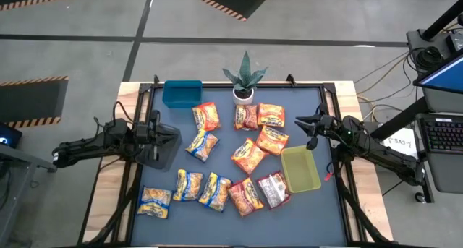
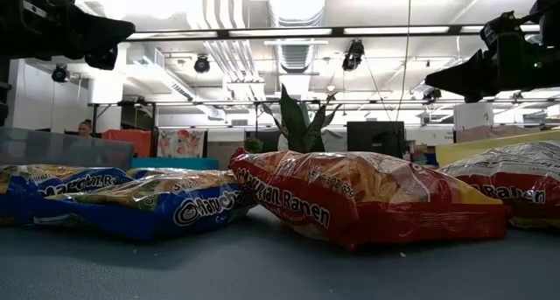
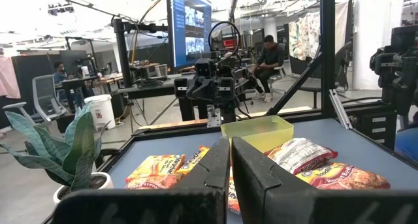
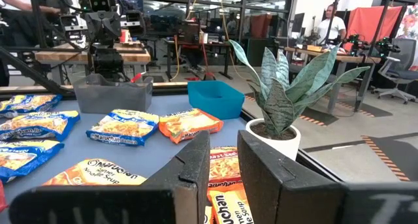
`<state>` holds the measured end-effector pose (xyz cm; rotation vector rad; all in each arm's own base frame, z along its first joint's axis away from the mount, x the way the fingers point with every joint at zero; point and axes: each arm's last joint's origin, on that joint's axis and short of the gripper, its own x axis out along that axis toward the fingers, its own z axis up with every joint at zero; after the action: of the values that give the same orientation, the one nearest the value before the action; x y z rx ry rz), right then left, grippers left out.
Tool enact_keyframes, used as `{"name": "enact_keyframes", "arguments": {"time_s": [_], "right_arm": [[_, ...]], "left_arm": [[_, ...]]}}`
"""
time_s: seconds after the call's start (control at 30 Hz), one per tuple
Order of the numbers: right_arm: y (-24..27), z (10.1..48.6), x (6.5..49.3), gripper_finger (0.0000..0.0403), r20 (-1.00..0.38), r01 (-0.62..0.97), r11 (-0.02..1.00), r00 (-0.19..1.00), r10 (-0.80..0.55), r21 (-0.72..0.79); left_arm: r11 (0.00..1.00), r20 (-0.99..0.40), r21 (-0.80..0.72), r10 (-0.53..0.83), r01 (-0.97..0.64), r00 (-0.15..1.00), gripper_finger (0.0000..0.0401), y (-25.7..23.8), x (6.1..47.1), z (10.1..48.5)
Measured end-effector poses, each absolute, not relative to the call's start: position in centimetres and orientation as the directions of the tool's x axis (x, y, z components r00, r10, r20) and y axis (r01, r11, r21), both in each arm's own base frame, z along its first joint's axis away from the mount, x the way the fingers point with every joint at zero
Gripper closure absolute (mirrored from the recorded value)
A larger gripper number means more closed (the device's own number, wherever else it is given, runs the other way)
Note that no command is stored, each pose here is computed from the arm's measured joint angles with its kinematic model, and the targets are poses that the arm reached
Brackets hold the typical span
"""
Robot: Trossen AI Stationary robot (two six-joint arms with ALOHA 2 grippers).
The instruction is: Sort Maruchan noodles
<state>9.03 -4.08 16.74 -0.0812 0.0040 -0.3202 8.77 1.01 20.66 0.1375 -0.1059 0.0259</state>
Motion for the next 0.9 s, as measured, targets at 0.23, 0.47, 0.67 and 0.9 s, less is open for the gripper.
{"name": "enact_keyframes", "arguments": {"time_s": [0.23,0.47,0.67,0.9], "right_arm": [[-4.1,16.8,9.0,0.0335,0.009,0.314,0.946,0.949,-0.315,-0.08],[-4.1,16.7,9.0,0.0335,0.009,0.315,0.946,0.949,-0.315,-0.08],[-4.1,16.7,9.0,0.0335,0.009,0.314,0.946,0.949,-0.315,-0.08],[-3.9,16.9,9.1,0.0335,0.027,0.231,0.909,0.966,-0.255,0.346]], "left_arm": [[0.99,0.107,0.135,0.018,-0.033,0.994,0.0401,1.0,8.8,20.7],[0.989,0.116,0.139,0.03,-0.046,0.993,0.0401,1.0,8.8,20.7],[0.986,0.234,0.122,0.079,-0.109,0.969,0.0401,1.2,8.5,21.9],[0.994,0.563,-0.108,0.044,0.021,0.825,0.0401,0.9,7.1,25.1]]}}
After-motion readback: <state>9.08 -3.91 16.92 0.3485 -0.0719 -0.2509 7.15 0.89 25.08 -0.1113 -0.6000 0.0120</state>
